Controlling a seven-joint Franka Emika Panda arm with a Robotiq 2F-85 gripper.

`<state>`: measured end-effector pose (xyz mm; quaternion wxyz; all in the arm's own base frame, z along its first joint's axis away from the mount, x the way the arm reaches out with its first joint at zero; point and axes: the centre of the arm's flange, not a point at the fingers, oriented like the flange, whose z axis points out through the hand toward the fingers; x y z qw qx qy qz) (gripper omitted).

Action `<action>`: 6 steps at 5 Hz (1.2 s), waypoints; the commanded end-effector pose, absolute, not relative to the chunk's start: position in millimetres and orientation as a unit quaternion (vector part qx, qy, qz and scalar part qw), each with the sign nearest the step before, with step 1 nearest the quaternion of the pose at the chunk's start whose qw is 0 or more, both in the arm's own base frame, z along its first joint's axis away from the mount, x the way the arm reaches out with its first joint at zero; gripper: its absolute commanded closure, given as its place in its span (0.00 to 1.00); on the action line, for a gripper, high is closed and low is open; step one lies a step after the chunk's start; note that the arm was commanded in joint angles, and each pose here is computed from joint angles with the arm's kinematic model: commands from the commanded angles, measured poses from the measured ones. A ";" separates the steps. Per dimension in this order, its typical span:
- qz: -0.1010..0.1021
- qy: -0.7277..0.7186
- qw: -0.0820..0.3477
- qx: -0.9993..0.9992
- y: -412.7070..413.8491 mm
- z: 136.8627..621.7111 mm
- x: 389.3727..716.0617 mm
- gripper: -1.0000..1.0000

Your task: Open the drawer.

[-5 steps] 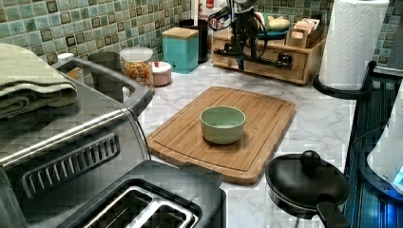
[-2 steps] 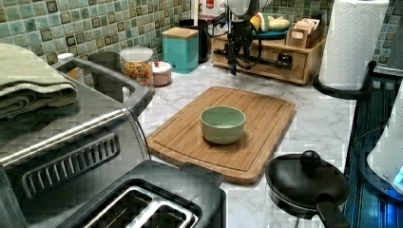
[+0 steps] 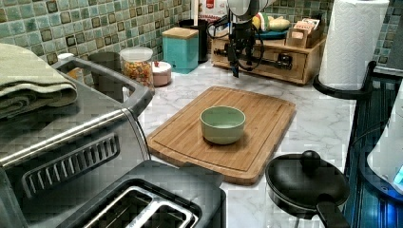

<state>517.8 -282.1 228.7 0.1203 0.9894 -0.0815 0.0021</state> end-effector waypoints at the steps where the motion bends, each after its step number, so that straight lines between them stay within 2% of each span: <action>1: 0.014 -0.095 0.099 0.990 -272.3 230.6 529.5 0.00; 2: 0.034 -0.063 0.062 0.996 -242.7 232.2 532.5 0.00; 3: 0.024 -0.062 0.036 0.997 -181.8 230.2 541.0 0.00; 6: 0.008 -0.061 0.034 0.998 -58.2 230.9 526.9 0.00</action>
